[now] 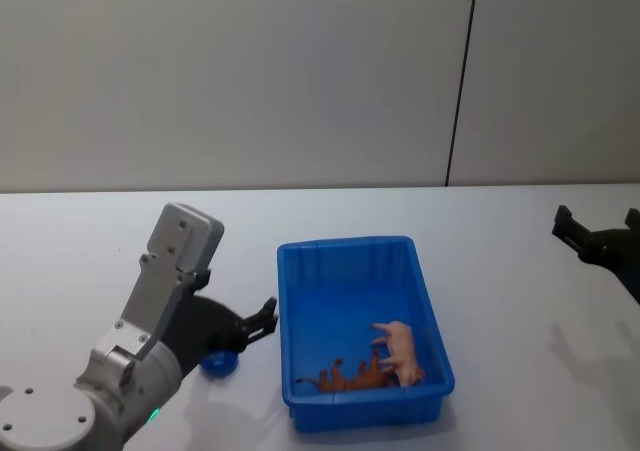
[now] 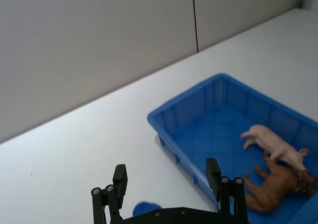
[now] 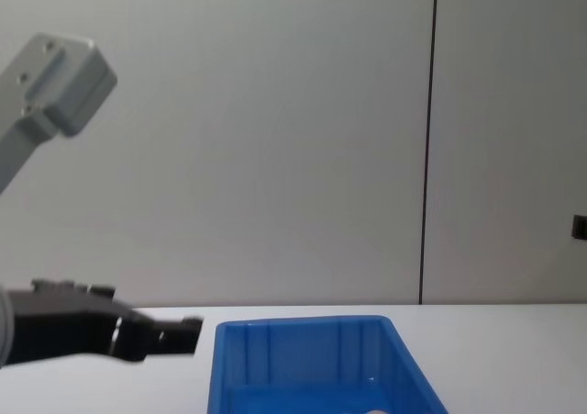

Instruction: Pick up the two dolls from the table and place them into the box.

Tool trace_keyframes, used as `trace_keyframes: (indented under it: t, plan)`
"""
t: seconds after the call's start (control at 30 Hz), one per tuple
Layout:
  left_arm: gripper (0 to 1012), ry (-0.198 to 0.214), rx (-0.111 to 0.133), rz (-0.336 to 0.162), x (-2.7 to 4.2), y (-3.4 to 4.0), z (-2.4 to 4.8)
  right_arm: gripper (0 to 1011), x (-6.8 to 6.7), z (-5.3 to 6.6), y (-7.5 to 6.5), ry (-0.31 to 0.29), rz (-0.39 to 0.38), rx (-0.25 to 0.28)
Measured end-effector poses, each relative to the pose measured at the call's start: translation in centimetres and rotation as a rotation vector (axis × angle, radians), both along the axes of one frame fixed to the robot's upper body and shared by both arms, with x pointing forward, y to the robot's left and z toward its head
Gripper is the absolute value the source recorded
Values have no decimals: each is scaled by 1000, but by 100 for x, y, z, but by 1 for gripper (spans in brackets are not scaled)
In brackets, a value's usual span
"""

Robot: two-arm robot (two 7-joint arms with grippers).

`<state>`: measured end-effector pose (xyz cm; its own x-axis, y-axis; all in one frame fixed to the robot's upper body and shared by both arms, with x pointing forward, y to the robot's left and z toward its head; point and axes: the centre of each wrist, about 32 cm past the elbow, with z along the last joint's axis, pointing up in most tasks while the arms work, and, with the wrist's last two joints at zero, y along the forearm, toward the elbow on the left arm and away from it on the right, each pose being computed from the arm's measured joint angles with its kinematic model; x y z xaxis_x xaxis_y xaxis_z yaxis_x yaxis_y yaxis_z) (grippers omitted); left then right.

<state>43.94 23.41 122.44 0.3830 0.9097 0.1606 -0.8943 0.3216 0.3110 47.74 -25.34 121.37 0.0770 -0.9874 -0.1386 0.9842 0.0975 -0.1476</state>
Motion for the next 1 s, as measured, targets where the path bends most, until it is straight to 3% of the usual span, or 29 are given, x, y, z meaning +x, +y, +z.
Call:
trace_keyframes:
  t: [0.17, 0.47, 0.7, 1.0]
  plan:
    - [1001, 79, 15, 24, -18, 32, -43, 1000, -1, -1, -2, 0, -2, 0]
    - [1001, 173, 31, 63, 24, 105, -166, 1000, -2, -3, -2, 0, -4, 0]
    - [1001, 204, 26, 79, 74, 149, -238, 1000, -2, -3, -2, 0, -5, 0]
    - [1001, 215, -17, 85, 156, 197, -344, 1000, -2, -4, -2, 1, -6, 0]
